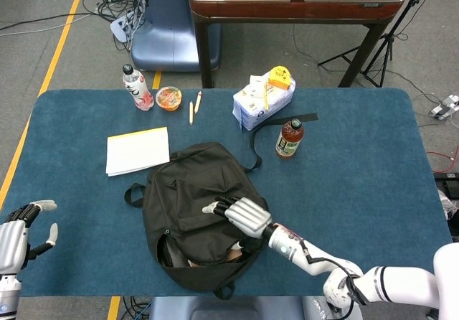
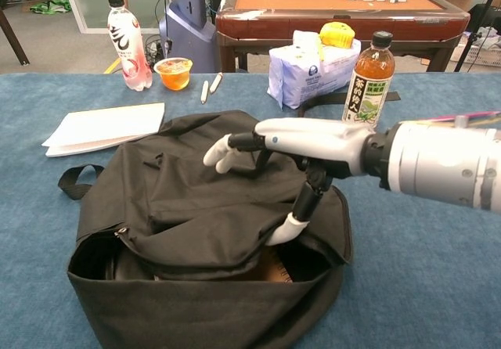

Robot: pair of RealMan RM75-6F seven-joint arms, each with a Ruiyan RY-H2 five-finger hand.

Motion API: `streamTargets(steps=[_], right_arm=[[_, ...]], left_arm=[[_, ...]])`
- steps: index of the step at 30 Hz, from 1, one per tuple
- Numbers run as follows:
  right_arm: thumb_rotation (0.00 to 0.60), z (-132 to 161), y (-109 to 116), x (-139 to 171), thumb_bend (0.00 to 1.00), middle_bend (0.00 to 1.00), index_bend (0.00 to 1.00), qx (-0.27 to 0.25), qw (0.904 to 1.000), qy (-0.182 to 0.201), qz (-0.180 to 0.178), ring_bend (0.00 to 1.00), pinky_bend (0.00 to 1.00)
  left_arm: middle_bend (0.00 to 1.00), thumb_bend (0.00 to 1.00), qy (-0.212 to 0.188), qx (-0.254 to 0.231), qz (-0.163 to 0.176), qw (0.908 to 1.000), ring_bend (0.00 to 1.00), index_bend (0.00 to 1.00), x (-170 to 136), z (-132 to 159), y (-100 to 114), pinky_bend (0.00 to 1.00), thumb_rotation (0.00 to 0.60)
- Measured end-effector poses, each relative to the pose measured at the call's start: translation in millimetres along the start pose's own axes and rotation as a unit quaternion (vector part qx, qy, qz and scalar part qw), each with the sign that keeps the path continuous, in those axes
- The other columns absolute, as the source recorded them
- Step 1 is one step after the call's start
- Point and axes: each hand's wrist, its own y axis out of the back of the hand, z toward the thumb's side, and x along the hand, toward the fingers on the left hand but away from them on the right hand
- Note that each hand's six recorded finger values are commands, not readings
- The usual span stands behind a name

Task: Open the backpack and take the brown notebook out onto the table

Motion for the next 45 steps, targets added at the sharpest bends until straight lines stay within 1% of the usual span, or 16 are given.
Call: streamTargets(steps=[2, 5, 7, 10, 12, 13, 15, 19, 22, 24, 29, 32, 35, 37, 41, 45], right_arm=[[0.600, -1, -2, -1, 0.14, 0.20, 0.18, 0.004, 1.0000, -0.001, 0.005, 0.07, 0.22], [0.600, 0, -9, -5, 0.33, 0.22, 0.23, 0.014, 0.9997, 0.001, 0.019, 0.08, 0.22], [0.600, 1, -11, -7, 0.49, 0.24, 0.30, 0.024, 0.9994, 0.002, 0.024, 0.09, 0.22], [0.600, -1, -14, -12, 0.66, 0.30, 0.43, 0.042, 0.9988, 0.001, 0.025, 0.13, 0.22], [0.600, -3, -15, -16, 0.70, 0.34, 0.50, 0.044, 0.9987, -0.003, 0.023, 0.17, 0.22], [0.600, -3, -15, -17, 0.72, 0.38, 0.55, 0.043, 0.9988, -0.005, 0.023, 0.20, 0.24], [0.600, -4, -13, -22, 0.73, 0.43, 0.61, 0.039, 0.9990, -0.009, 0.020, 0.25, 0.28], [0.600, -4, -3, -32, 0.73, 0.48, 0.64, 0.026, 0.9995, -0.016, 0.004, 0.33, 0.38], [0.600, -3, 6, -39, 0.73, 0.48, 0.64, 0.010, 0.9997, -0.022, -0.011, 0.33, 0.39], [0.600, -3, 12, -44, 0.73, 0.48, 0.64, 0.001, 0.9994, -0.026, -0.023, 0.34, 0.40], [0.600, -5, 19, -54, 0.73, 0.48, 0.64, -0.017, 0.9981, -0.042, -0.041, 0.34, 0.40], [0.600, -6, 24, -62, 0.73, 0.48, 0.64, -0.021, 0.9970, -0.053, -0.051, 0.34, 0.40], [0.600, -5, 29, -70, 0.73, 0.48, 0.64, -0.024, 0.9957, -0.062, -0.064, 0.34, 0.40], [0.600, -4, 33, -75, 0.73, 0.48, 0.64, -0.025, 0.9947, -0.067, -0.074, 0.34, 0.40], [0.600, 3, 45, -85, 0.73, 0.48, 0.64, -0.027, 0.9923, -0.072, -0.096, 0.34, 0.40], [0.600, 10, 52, -95, 0.73, 0.48, 0.64, -0.026, 0.9913, -0.074, -0.105, 0.34, 0.40]], left_arm=[[0.30, 0.41, -0.001, -0.001, 0.000, 1.0000, 0.26, 0.34, 1, 0, 0, 0.25, 0.600], [0.30, 0.41, -0.004, -0.002, 0.000, 1.0000, 0.26, 0.34, 2, 2, 0, 0.25, 0.600], [0.30, 0.41, -0.005, -0.001, 0.000, 1.0000, 0.26, 0.34, 2, 2, 0, 0.25, 0.600], [0.30, 0.41, -0.006, 0.000, 0.000, 1.0000, 0.26, 0.34, 2, 2, 1, 0.25, 0.600], [0.30, 0.41, -0.011, 0.002, 0.002, 0.9999, 0.26, 0.34, 4, 3, 4, 0.25, 0.600], [0.30, 0.41, -0.014, 0.003, 0.003, 0.9999, 0.26, 0.34, 6, 4, 6, 0.25, 0.600], [0.30, 0.41, -0.022, 0.001, 0.007, 0.9997, 0.26, 0.34, 10, 7, 9, 0.25, 0.600], [0.30, 0.41, -0.038, -0.010, 0.011, 0.9992, 0.26, 0.36, 18, 11, 11, 0.25, 0.600], [0.30, 0.41, -0.055, -0.027, 0.013, 0.9980, 0.28, 0.39, 24, 15, 13, 0.25, 0.600], [0.33, 0.41, -0.072, -0.041, 0.014, 0.9965, 0.31, 0.42, 28, 19, 14, 0.26, 0.600], [0.44, 0.41, -0.119, -0.078, 0.014, 0.9897, 0.41, 0.49, 35, 29, 17, 0.38, 0.600], [0.51, 0.41, -0.152, -0.106, 0.002, 0.9827, 0.47, 0.52, 38, 38, 16, 0.44, 0.600], [0.58, 0.41, -0.192, -0.126, -0.020, 0.9731, 0.51, 0.54, 40, 51, 14, 0.48, 0.600], [0.61, 0.41, -0.219, -0.134, -0.043, 0.9654, 0.54, 0.55, 41, 61, 11, 0.50, 0.600], [0.62, 0.41, -0.260, -0.146, -0.084, 0.9506, 0.55, 0.55, 44, 80, 5, 0.50, 0.600], [0.62, 0.41, -0.299, -0.163, -0.120, 0.9327, 0.55, 0.55, 47, 101, -2, 0.51, 0.600]])
